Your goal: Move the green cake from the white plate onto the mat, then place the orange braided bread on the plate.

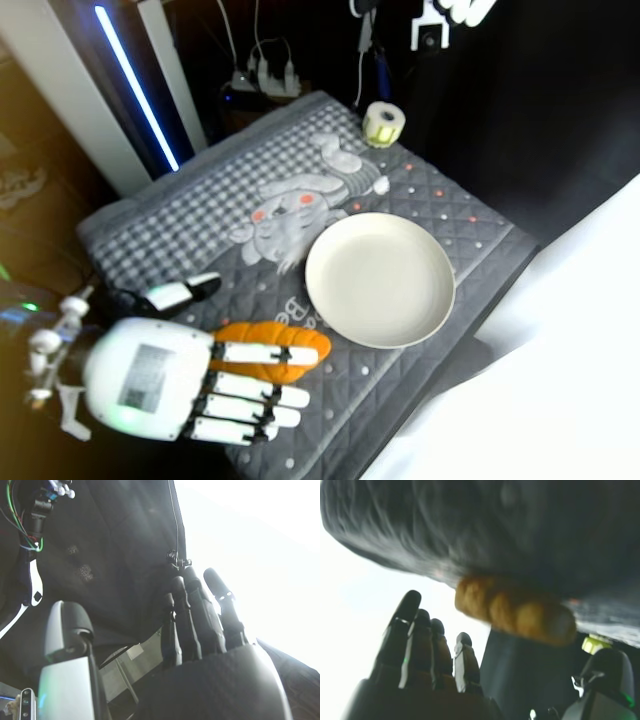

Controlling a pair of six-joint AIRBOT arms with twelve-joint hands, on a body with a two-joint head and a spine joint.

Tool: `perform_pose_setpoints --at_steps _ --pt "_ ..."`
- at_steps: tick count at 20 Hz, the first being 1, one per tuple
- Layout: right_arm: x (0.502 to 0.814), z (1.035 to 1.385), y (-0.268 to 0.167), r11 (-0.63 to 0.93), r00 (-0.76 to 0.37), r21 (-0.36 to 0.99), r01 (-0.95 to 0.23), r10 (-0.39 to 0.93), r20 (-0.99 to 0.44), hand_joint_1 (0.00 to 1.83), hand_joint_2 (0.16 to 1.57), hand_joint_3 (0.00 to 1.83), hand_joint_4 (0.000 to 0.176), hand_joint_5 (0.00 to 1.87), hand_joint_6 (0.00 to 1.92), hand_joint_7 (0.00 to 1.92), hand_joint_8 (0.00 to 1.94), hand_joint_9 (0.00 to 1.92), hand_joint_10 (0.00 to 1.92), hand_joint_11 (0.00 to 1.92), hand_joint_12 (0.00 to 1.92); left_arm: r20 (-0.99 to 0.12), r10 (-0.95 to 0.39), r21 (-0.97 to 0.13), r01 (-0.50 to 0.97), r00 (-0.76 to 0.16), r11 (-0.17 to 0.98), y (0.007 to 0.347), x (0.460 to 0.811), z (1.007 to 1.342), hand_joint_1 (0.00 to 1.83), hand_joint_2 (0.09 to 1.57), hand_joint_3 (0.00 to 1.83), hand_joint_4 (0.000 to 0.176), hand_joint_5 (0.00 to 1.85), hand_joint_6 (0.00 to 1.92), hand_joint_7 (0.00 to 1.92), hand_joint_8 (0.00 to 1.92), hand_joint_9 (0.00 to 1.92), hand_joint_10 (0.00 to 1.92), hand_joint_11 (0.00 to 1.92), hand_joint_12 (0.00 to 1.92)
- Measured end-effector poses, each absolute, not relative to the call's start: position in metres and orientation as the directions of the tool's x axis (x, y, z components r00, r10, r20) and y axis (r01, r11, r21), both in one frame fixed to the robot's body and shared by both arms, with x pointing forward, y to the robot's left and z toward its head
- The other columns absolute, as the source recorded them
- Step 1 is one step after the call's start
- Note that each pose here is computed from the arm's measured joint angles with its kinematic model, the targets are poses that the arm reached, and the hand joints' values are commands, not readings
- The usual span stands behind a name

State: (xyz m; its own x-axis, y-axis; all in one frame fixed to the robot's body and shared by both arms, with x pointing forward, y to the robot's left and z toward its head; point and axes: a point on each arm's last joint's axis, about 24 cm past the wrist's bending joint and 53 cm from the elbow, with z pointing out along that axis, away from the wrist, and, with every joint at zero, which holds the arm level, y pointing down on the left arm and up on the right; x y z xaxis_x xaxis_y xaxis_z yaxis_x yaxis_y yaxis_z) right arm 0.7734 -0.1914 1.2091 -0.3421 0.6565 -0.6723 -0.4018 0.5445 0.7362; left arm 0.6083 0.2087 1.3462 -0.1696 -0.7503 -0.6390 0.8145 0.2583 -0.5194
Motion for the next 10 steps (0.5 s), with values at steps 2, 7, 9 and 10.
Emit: perform_pose_setpoints --at_steps 2,7,9,10 --pt "0.775 1.206 -0.191 0.552 -0.344 0.734 -0.396 0.651 -0.676 0.87 0.61 0.0 0.176 0.02 0.0 0.16 0.01 0.18 0.01 0.0 0.93 -0.639 -0.75 -0.52 0.814 -0.17 0.259 0.209 0.608 1.346 0.75 0.92 0.0 0.019 0.35 0.0 0.51 0.0 0.57 0.0 0.07 1.2" --pt "0.776 1.218 -0.192 0.515 -0.333 0.753 -0.41 0.685 -0.649 1.5 0.96 0.0 0.0 0.9 0.01 1.2 0.41 1.25 0.69 0.94 0.69 -0.64 -0.749 -0.521 0.813 -0.172 0.259 0.209 0.608 1.345 0.77 0.9 0.0 0.024 0.35 0.0 0.53 0.0 0.59 0.01 0.07 1.24" --pt "0.776 1.223 -0.192 0.502 -0.326 0.755 -0.422 0.693 -0.643 1.4 1.08 0.0 0.0 0.92 0.78 1.06 0.83 1.07 1.07 0.92 0.86 -0.641 -0.747 -0.522 0.813 -0.175 0.258 0.208 0.608 1.344 0.78 0.91 0.0 0.03 0.37 0.01 0.55 0.01 0.59 0.01 0.07 1.24" --pt "0.775 1.223 -0.192 0.502 -0.326 0.754 -0.424 0.692 -0.644 1.39 1.07 0.0 0.0 0.95 0.85 1.08 0.76 1.08 1.03 0.89 0.86 -0.642 -0.747 -0.524 0.812 -0.175 0.259 0.208 0.608 1.343 0.77 0.9 0.0 0.033 0.38 0.01 0.56 0.01 0.6 0.01 0.1 1.25"
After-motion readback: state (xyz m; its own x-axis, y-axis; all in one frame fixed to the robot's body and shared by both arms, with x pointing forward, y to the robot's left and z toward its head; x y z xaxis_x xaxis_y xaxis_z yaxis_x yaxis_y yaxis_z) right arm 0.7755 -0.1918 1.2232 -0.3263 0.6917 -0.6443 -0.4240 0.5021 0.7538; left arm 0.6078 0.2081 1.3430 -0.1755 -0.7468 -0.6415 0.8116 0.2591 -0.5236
